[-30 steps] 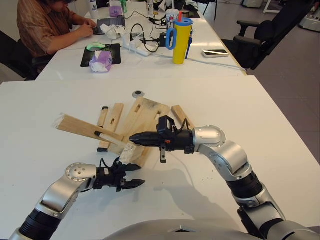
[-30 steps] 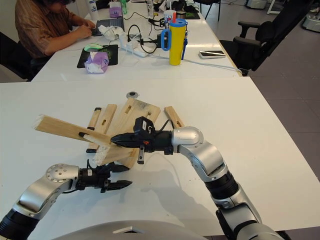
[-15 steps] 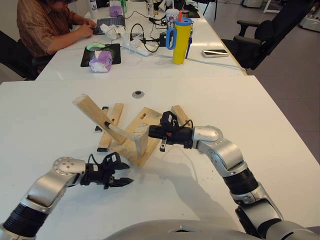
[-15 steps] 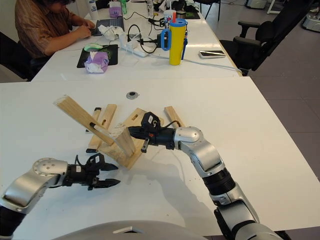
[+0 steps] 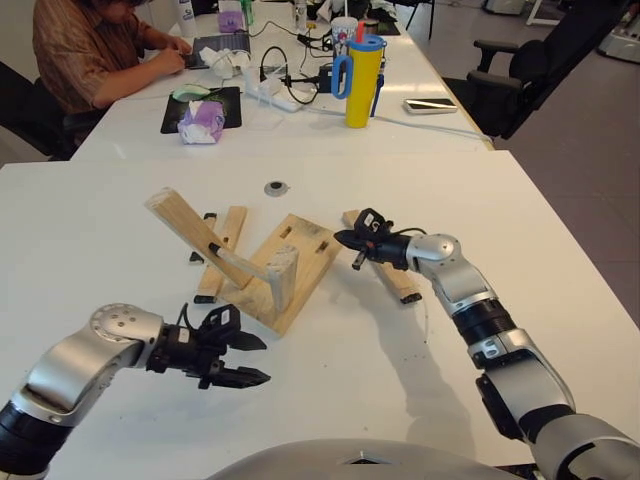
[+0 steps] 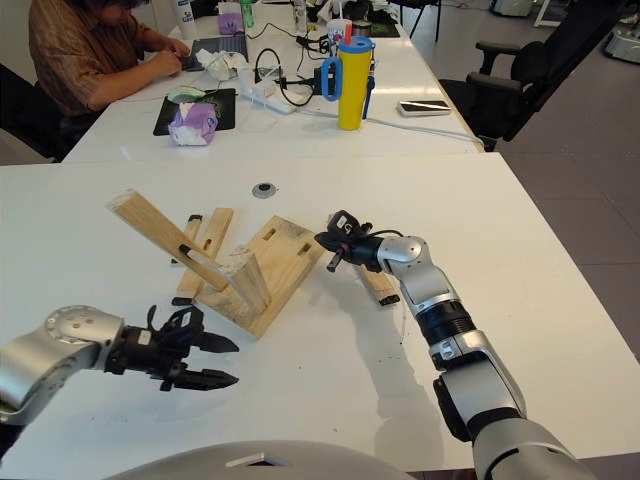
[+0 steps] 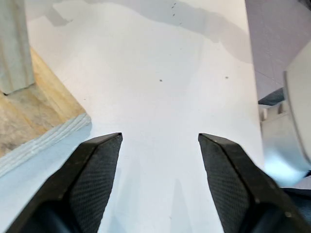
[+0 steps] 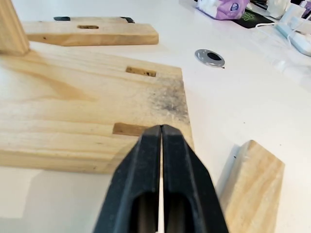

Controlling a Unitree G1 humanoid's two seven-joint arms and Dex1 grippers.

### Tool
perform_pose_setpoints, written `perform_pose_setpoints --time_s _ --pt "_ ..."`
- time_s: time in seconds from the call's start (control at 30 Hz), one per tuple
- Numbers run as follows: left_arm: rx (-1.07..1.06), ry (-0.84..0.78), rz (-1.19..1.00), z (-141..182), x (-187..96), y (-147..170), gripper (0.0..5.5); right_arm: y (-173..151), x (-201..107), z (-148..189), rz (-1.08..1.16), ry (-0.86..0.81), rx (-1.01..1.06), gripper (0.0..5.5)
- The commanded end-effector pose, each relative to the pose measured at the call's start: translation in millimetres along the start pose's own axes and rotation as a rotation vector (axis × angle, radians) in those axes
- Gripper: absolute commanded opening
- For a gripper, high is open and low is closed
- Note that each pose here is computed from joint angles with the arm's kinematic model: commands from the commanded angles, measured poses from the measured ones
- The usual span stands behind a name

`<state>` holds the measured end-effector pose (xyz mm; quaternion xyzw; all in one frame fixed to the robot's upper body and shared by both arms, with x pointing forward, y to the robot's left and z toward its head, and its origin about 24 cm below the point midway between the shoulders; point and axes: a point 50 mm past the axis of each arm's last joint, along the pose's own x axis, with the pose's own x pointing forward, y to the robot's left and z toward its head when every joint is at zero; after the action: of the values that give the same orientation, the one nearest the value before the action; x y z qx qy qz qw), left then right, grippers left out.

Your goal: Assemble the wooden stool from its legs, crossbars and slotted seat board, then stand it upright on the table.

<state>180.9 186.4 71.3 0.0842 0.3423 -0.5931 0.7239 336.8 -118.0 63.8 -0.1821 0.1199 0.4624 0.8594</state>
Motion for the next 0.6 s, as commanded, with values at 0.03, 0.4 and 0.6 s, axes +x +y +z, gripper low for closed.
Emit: perform_pose_setpoints --time_s 0.03,0.4,0.6 --pt "-0.004 0.02 0.023 -8.5 14.8 -2.0 2.94 -6.1 8.9 5.7 0.02 0.01 -0.055 0.0" --pt "-0.035 -0.005 0.044 -12.8 33.5 -4.7 2.94 4.9 23.8 -12.7 0.239 0.287 -0.176 0.0" --pt "-0.036 -0.034 0.15 -8.9 36.9 2.5 2.94 21.3 5.7 -35.8 0.411 0.468 -0.161 0.0"
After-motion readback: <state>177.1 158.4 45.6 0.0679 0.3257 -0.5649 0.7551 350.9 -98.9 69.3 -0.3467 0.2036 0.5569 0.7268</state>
